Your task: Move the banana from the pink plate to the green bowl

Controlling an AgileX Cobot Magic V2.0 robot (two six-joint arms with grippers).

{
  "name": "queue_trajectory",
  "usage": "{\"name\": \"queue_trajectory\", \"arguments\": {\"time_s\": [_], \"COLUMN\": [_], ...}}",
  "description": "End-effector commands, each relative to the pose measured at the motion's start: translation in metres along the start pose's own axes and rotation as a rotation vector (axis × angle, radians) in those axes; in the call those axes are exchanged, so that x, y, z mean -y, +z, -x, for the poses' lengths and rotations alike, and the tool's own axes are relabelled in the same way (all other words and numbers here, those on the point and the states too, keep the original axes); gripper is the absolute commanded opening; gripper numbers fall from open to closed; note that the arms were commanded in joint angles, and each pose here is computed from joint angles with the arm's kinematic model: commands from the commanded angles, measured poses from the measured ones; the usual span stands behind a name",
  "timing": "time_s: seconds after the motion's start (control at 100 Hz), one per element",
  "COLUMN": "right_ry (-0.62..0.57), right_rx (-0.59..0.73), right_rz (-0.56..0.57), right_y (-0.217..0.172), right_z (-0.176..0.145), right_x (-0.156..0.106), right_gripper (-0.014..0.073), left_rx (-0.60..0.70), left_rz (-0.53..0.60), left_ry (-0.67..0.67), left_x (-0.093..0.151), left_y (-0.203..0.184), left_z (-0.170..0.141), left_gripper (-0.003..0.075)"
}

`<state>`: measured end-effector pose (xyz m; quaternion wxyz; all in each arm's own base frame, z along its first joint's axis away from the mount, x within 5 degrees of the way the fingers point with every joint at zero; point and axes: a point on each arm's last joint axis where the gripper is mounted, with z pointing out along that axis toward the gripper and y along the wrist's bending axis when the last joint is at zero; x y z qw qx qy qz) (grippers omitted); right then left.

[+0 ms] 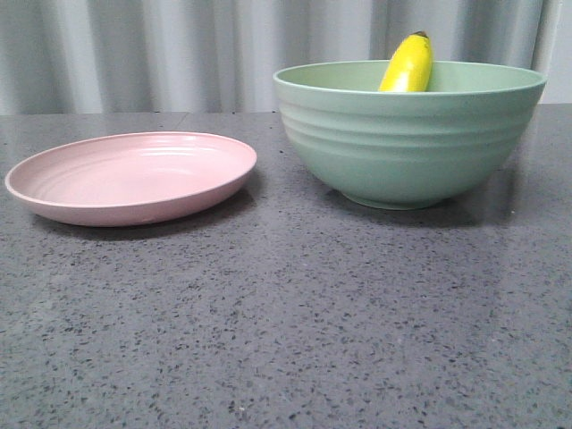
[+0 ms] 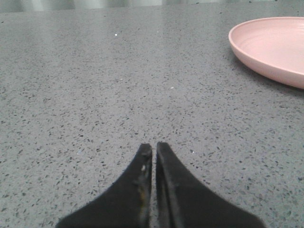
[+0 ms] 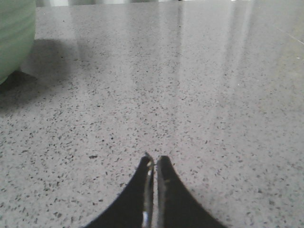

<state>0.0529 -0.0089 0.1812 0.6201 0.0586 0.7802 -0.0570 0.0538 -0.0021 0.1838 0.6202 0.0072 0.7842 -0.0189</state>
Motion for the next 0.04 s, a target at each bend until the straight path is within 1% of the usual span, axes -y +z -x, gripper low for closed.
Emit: {"name": "queue_trajectory", "arguments": {"time_s": [0.0,0.03], "right_ry": [-0.010,-0.010], "right_rx": [0.018,0.018], "right_rz": [-0.007,-0.007], "right_y": [0.0016,0.0016], "right_z": [-0.0053,-0.0053], "right_x": [0.0003,0.0003], "right_gripper": [-0.0075,-0.0075], "left_rx": [0.048,0.048], "left_rz": [-0.001,-0.001], "left_ry": [-0.007,-0.007], "left_x": [0.0000,0.0000], "left_y": [0.0001,0.0001], "left_z": [-0.0031,-0.0031], "left_gripper": [-0.0019,-0.0019]}}
